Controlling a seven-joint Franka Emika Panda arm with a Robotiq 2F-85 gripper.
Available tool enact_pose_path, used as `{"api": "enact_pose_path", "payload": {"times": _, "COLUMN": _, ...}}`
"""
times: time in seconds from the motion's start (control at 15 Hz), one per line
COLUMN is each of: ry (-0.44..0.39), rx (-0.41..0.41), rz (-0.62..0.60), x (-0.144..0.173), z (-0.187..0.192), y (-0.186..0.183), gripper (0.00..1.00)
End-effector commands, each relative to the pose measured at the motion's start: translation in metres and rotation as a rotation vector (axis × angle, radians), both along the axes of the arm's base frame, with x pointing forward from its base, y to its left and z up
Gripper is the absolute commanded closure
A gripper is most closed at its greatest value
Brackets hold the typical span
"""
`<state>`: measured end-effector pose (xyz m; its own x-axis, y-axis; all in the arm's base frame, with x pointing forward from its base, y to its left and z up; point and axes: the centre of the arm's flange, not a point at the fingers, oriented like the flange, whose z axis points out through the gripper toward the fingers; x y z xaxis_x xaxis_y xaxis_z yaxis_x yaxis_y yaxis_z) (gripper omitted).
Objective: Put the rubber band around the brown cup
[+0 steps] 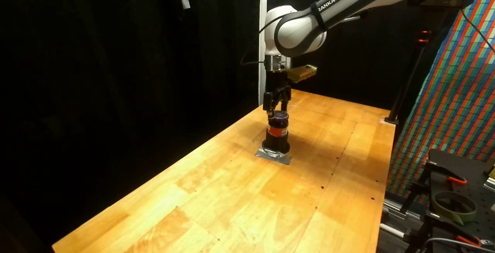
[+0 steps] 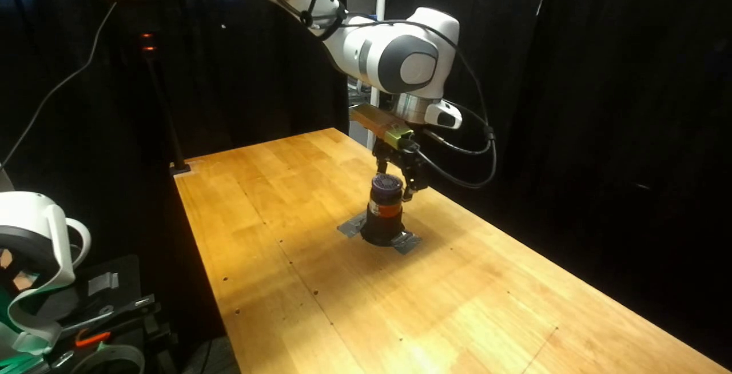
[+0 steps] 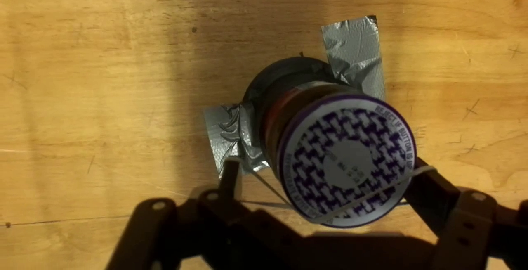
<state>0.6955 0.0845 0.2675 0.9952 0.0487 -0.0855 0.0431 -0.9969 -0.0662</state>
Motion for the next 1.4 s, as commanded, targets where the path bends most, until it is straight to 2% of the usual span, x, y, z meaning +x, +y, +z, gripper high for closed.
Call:
{"api": "enact_pose_path", "payload": {"times": 0.0, "ry": -0.026, "rx": 0.007, "rz": -0.017, "x": -0.021, "z": 0.02, "y": -0.007, "gripper": 0.0}}
{"api": "enact_pose_path", "payload": {"times": 0.4, "ry": 0.024, "rx": 0.012, "rz": -0.004, "x": -0.043, "z": 0.027, "y": -0.009, "gripper": 0.0}}
{"api": "enact_pose_path", "payload": {"times": 0.8, "ry": 0.025, "rx": 0.017, "rz": -0.011, "x": -0.061, "z": 0.005, "y": -0.009, "gripper": 0.0}}
{"api": "enact_pose_path", "payload": {"times": 1.33, "ry": -0.14, "rx": 0.006, "rz": -0.051, "x": -0.074, "z": -0.018, "y": -0.003, "gripper": 0.0}}
